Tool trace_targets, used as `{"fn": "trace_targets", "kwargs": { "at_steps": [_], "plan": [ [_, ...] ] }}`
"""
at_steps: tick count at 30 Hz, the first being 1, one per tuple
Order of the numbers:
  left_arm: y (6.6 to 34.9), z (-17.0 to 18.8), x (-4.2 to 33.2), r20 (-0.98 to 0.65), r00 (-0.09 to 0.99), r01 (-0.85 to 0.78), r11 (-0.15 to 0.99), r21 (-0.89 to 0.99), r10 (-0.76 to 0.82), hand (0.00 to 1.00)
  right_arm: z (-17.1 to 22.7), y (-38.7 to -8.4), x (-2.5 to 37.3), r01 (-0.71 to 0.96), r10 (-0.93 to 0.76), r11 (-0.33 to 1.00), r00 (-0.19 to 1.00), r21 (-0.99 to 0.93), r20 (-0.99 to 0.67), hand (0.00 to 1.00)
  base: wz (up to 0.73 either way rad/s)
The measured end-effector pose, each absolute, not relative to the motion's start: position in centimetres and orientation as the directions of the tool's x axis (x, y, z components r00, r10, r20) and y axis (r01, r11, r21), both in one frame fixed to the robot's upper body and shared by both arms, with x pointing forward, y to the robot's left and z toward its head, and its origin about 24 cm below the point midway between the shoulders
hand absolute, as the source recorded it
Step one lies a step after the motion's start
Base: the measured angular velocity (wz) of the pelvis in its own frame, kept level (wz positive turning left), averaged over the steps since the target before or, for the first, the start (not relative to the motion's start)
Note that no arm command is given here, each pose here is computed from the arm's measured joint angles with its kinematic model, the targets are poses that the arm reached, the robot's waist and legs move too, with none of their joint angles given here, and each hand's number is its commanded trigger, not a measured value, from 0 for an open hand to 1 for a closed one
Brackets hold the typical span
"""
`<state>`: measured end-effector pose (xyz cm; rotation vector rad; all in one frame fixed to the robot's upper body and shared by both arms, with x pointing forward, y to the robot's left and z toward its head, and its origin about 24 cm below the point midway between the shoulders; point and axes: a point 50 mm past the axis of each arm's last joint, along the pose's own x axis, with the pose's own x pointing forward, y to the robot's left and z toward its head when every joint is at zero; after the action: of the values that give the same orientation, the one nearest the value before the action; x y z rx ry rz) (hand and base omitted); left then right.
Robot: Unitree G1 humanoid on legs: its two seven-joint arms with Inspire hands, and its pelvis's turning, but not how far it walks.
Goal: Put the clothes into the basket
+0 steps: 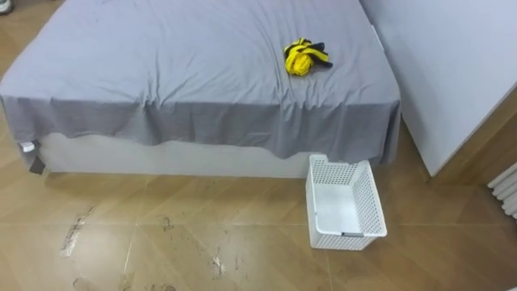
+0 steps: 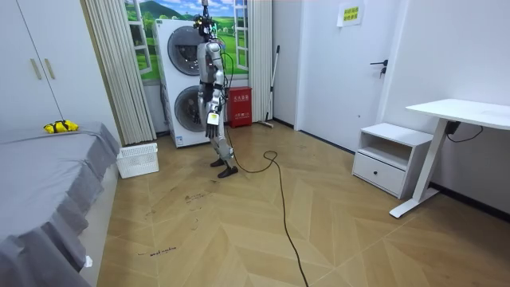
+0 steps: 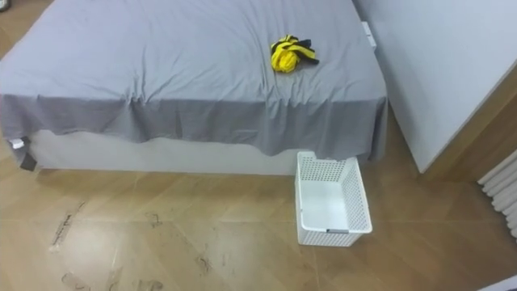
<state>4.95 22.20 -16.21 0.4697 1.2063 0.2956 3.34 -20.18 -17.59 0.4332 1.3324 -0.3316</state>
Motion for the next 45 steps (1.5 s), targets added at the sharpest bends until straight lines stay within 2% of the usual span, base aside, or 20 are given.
{"fn": "trace_targets", "kwargs": {
  "at_steps": [6,14,18,23,26,30,32,37,41,45],
  "plan": [
    [23.1,-16.0,5.1,-0.825,0.313,-0.098,0.880,0.465,0.471,0.00,-17.5,-20.4,3.3,0.477,0.018,0.870,0.223,0.125,-0.975,0.00,0.11],
    [22.2,-16.2,4.6,-0.850,0.308,-0.215,0.901,0.376,0.428,0.00,-17.4,-21.3,3.0,0.468,-0.020,0.881,0.198,0.076,-0.980,0.00,-0.24],
    [22.4,-15.9,5.4,-0.837,0.357,-0.243,0.906,0.346,0.415,0.00,-17.4,-21.6,2.6,0.460,-0.033,0.886,0.189,0.058,-0.981,0.00,-0.11],
    [22.3,-15.8,5.9,-0.829,0.393,-0.240,0.915,0.325,0.398,0.00,-17.3,-21.7,2.7,0.487,-0.051,0.870,0.232,0.070,-0.971,0.00,-0.09],
    [21.6,-15.9,6.2,-0.827,0.424,-0.170,0.929,0.329,0.370,0.00,-17.0,-21.8,3.9,0.485,-0.060,0.870,0.292,0.094,-0.954,0.00,-0.10],
    [20.9,-15.6,8.4,-0.802,0.493,-0.111,0.938,0.328,0.338,0.00,-16.0,-20.8,8.1,0.410,-0.023,0.893,0.452,0.185,-0.892,0.00,0.14],
    [20.4,-15.5,9.0,-0.798,0.514,-0.076,0.943,0.323,0.315,0.00,-15.7,-20.3,9.4,0.378,-0.017,0.905,0.495,0.198,-0.869,0.00,0.31],
    [19.3,-15.7,9.1,-0.810,0.526,0.012,0.950,0.313,0.260,0.00,-14.3,-20.5,12.8,0.350,-0.060,0.915,0.606,0.199,-0.793,0.00,0.29],
    [19.1,-15.7,8.4,-0.814,0.522,0.014,0.952,0.304,0.253,0.00,-12.5,-20.6,15.5,0.358,-0.098,0.904,0.703,0.232,-0.704,0.00,0.08],
    [21.6,-15.8,4.9,-0.833,0.450,-0.010,0.935,0.355,0.321,0.00,-10.4,-20.4,17.4,0.320,-0.092,0.907,0.786,0.275,-0.611,0.00,-0.21]
  ]
}}
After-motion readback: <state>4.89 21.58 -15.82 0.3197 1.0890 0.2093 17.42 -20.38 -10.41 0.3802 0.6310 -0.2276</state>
